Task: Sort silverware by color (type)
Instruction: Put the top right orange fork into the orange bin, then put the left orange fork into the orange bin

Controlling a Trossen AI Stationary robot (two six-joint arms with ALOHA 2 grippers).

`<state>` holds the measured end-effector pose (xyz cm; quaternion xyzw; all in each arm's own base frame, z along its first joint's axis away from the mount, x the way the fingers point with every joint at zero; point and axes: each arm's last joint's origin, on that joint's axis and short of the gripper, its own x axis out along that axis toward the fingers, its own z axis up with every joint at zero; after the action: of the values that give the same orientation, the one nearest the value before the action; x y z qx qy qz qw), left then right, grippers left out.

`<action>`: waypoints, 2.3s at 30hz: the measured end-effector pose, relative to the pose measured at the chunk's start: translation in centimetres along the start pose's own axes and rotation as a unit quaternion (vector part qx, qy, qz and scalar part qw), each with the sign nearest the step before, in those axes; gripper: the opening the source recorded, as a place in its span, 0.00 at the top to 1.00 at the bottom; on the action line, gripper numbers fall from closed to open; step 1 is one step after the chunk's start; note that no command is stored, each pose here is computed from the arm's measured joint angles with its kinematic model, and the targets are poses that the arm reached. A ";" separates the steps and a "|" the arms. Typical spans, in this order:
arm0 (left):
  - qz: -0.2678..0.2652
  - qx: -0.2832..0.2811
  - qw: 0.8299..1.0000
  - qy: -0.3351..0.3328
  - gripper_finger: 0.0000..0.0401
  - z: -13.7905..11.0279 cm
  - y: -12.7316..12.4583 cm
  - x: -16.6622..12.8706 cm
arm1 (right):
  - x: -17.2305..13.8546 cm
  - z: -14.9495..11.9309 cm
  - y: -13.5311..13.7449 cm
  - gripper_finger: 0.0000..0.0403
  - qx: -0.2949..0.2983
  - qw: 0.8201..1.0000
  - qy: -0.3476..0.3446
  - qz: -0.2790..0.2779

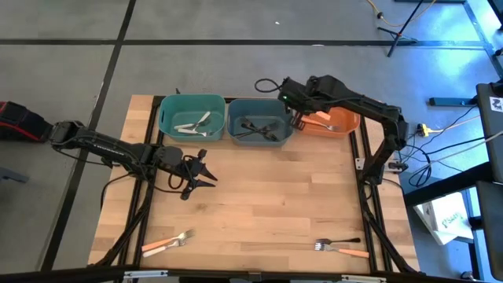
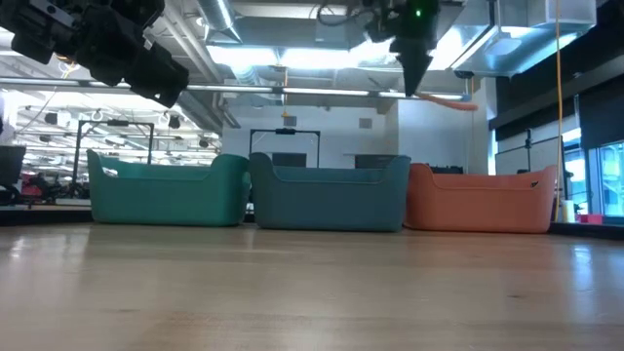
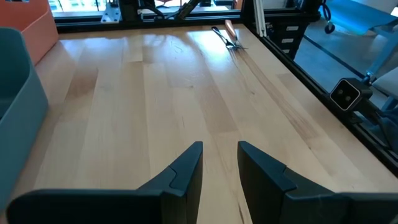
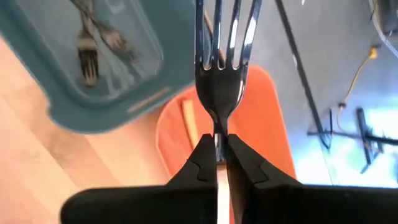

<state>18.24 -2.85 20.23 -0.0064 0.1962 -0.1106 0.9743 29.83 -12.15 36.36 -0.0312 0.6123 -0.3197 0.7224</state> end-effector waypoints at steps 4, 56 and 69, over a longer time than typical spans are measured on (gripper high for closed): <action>0.000 -0.001 1.000 0.005 0.76 -0.1 0.0 0.0 | 2.8 -0.7 -0.2 1.00 -0.004 0.998 0.051 -0.021; 0.002 0.003 1.000 0.004 0.76 -0.1 0.0 0.0 | 15.3 -8.1 -3.3 1.00 0.112 0.992 0.054 0.035; 0.002 0.004 1.000 -0.003 0.76 0.1 0.0 0.0 | 18.2 -10.1 -2.4 0.92 0.198 0.977 0.052 0.061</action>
<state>18.26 -2.84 20.29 -0.0029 0.1924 -0.1096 0.9752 20.48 -19.64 19.19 0.1663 0.5739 -0.3916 0.6997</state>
